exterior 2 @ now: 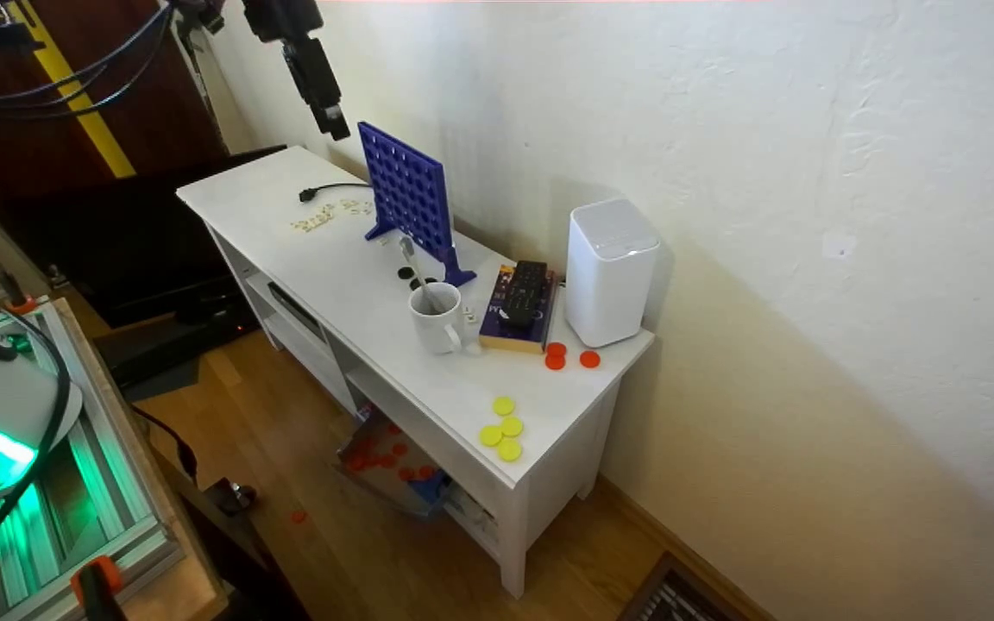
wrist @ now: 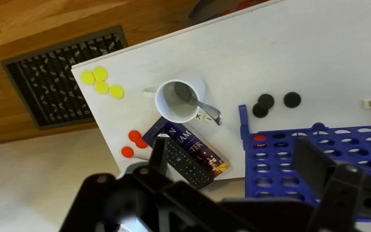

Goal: Remove the spoon from the cup and place it on the table

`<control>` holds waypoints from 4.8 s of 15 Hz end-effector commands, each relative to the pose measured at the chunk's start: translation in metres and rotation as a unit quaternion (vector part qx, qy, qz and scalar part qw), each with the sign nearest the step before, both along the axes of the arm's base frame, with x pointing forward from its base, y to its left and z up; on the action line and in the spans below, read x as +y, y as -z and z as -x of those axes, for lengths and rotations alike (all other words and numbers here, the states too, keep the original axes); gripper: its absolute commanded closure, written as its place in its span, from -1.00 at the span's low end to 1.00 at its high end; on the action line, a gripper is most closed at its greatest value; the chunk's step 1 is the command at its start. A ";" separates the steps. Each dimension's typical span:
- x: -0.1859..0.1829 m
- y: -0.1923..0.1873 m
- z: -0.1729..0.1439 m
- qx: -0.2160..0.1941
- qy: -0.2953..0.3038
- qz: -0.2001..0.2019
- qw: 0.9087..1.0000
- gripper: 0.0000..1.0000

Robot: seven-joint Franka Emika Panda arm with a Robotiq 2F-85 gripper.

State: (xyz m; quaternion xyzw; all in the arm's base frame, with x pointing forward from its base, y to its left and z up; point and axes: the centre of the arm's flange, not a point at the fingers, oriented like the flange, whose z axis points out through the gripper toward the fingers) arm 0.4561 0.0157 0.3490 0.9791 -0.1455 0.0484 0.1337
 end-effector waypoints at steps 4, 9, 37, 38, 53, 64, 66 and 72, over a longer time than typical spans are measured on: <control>-0.024 0.075 -0.003 -0.025 0.019 0.034 0.999 -1.00; -0.024 0.070 0.001 -0.011 0.018 0.027 0.999 -1.00; -0.026 0.164 -0.043 -0.017 -0.009 0.038 0.999 -0.23; -0.025 0.165 -0.045 -0.016 -0.012 0.039 0.999 -0.22; -0.027 0.172 -0.044 -0.008 -0.009 0.051 0.999 1.00; -0.037 0.103 -0.007 -0.018 0.025 0.066 0.997 0.98; -0.032 0.084 0.003 -0.023 0.030 0.071 0.997 0.98; 0.004 0.043 0.015 -0.040 0.015 0.095 0.995 0.98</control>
